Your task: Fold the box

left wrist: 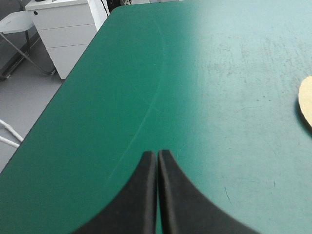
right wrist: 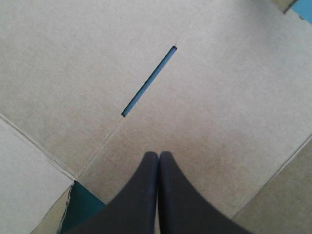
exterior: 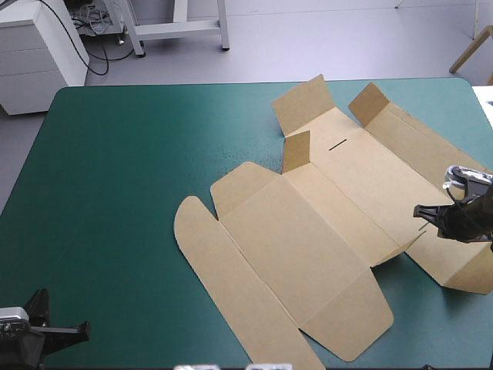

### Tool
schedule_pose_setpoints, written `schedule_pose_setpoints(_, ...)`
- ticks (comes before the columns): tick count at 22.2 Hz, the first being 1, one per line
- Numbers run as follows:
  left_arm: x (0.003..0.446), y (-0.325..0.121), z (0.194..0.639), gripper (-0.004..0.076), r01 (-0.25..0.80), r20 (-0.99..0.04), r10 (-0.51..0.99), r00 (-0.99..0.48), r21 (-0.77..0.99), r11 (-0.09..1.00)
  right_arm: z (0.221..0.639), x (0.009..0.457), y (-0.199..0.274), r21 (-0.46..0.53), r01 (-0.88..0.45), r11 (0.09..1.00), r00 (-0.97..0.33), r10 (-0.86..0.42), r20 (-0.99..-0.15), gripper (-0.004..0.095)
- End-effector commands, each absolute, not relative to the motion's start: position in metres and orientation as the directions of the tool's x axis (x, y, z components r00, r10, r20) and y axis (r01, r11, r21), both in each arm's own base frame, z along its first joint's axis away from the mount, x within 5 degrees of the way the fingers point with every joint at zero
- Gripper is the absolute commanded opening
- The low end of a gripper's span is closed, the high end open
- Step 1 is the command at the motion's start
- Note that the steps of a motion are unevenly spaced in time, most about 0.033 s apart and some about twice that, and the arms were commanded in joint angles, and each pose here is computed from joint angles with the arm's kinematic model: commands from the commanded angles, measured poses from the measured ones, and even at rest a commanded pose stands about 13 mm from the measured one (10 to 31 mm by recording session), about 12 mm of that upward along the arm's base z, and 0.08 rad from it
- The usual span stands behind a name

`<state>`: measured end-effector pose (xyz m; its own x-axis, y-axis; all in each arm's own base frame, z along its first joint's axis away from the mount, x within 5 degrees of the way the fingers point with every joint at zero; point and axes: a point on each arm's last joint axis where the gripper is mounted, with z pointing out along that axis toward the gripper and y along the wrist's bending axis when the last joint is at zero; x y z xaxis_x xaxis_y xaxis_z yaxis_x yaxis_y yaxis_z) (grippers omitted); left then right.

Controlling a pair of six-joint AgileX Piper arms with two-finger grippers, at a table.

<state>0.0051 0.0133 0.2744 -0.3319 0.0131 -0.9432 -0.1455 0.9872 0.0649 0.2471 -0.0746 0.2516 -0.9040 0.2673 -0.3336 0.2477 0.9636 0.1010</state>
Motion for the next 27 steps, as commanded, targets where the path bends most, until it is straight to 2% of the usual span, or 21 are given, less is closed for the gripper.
schedule_pose_setpoints(1, 0.003, 0.012, 0.288, -0.001, -0.135, -0.973, 0.023, -0.228, 0.056, 0.989, 0.268, 0.25, -0.078, 0.096, 0.25, 0.964, -0.869, 0.267, -0.416, -0.0019)
schedule_pose_setpoints(21, 0.003, 0.012, 0.288, -0.001, -0.137, -0.973, 0.024, -0.23, 0.057, 0.989, 0.268, 0.251, -0.078, 0.087, 0.243, 0.966, -0.867, 0.256, -0.428, 0.0002)
schedule_pose_setpoints(27, 0.003, 0.012, 0.288, -0.001, -0.137, -0.973, 0.024, -0.23, 0.057, 0.989, 0.302, 0.25, -0.075, 0.112, 0.222, 0.968, -0.886, 0.249, -0.392, -0.0019)
